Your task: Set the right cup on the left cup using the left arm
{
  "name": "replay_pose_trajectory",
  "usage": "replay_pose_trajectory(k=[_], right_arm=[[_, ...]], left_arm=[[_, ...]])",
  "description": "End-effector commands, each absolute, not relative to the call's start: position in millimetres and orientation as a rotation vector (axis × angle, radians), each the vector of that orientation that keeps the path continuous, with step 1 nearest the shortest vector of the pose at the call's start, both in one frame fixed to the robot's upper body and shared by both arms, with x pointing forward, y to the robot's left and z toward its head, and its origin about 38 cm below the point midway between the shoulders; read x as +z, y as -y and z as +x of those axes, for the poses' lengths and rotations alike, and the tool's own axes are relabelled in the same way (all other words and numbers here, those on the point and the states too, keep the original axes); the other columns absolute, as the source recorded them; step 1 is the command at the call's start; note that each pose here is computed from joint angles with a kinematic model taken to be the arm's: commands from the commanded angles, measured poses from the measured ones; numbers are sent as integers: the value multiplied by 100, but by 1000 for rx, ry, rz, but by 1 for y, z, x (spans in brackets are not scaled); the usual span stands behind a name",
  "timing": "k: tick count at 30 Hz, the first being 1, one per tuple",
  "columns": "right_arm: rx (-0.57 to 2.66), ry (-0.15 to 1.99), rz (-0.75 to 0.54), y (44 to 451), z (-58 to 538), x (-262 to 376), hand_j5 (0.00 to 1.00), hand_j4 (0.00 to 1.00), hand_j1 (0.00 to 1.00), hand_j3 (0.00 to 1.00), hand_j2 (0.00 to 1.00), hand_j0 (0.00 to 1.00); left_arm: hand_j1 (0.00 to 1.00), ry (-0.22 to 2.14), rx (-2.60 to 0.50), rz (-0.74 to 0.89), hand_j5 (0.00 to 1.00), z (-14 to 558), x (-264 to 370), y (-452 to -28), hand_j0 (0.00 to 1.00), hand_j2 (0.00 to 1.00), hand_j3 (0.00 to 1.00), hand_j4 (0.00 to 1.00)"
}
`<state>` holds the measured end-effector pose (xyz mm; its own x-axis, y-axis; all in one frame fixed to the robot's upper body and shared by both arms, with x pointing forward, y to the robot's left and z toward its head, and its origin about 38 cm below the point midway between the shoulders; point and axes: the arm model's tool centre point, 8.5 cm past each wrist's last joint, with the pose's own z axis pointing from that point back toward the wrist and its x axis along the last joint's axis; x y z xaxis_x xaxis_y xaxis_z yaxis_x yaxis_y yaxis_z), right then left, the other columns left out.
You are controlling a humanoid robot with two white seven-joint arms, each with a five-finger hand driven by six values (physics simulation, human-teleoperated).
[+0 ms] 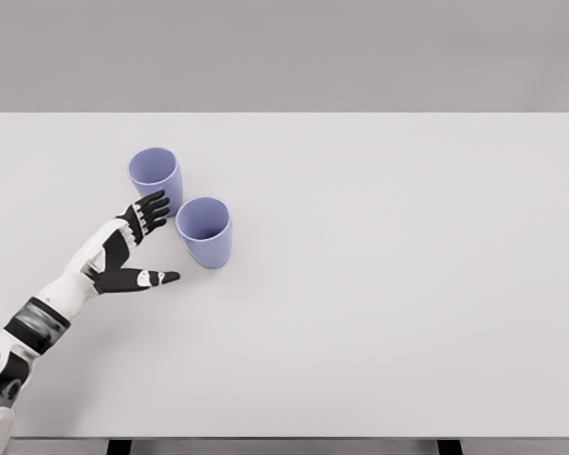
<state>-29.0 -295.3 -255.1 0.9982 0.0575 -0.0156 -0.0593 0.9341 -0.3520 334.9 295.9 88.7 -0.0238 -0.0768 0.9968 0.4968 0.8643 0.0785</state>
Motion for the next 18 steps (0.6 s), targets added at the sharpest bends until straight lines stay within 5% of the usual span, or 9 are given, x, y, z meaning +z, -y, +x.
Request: replay_pose_trajectory(k=[1, 18], right_arm=[[58, -5, -361, 295, -29, -255, 100, 100, 100, 100, 100, 100], [61, -5, -359, 295, -29, -255, 100, 100, 100, 100, 100, 100]], left_arm=[[100, 1520, -463, -350, 100, 335, 86, -295, 100, 100, 100, 100], [100, 1512, -469, -365, 100, 341, 83, -287, 100, 100, 100, 100]])
